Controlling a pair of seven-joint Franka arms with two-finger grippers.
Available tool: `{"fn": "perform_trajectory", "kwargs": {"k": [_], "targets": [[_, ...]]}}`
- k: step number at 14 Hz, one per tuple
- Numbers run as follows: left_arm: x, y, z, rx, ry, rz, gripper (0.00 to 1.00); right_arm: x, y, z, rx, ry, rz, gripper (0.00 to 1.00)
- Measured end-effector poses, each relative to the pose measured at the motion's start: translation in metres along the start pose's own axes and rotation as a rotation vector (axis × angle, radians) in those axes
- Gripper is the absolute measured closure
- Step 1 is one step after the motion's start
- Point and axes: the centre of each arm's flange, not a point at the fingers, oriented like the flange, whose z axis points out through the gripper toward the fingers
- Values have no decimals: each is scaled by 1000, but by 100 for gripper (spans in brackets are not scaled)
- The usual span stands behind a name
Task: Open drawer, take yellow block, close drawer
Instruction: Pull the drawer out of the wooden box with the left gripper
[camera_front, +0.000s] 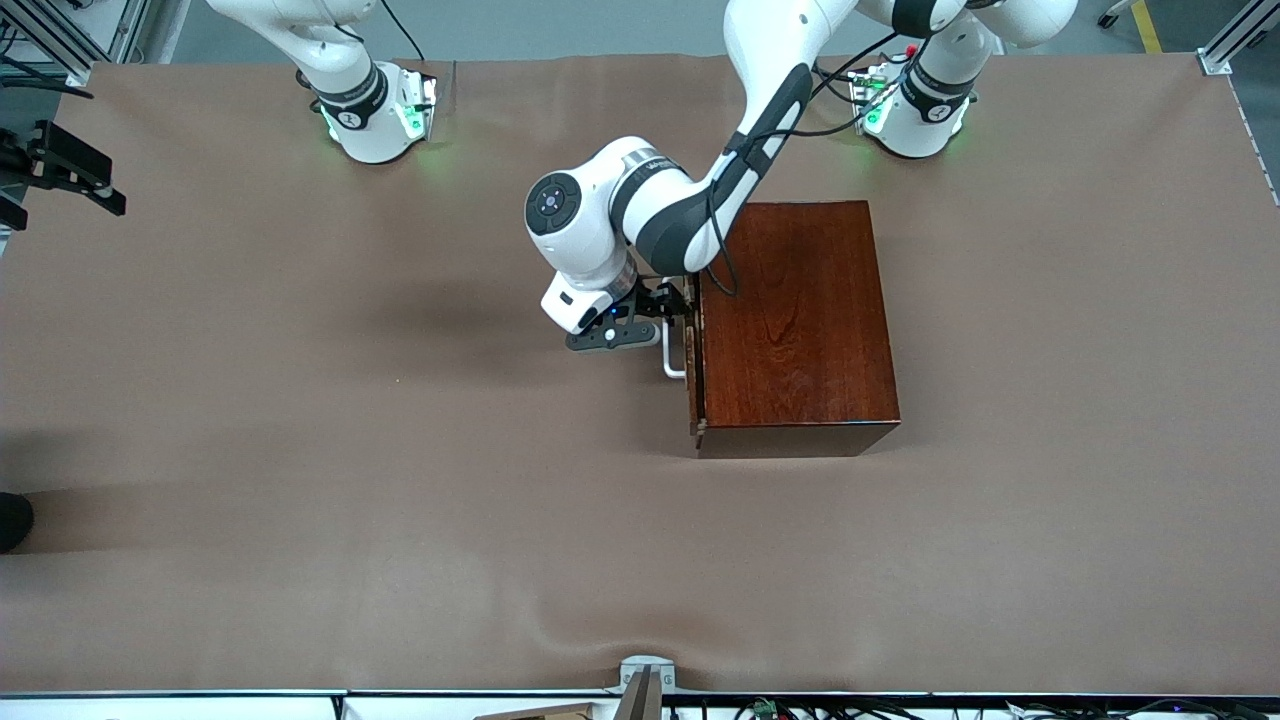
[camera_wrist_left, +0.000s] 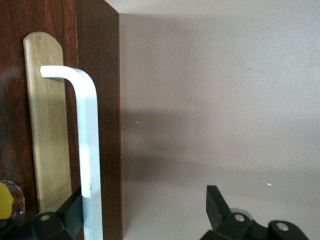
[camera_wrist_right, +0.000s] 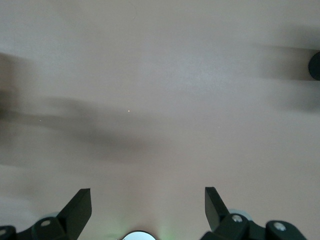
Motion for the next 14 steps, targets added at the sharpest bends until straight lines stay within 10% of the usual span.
{"fn": "perform_trajectory", "kwargs": {"k": [14], "targets": [[-9, 19, -11, -88, 46, -29, 0, 0, 0, 0, 0, 0, 1, 0]]}}
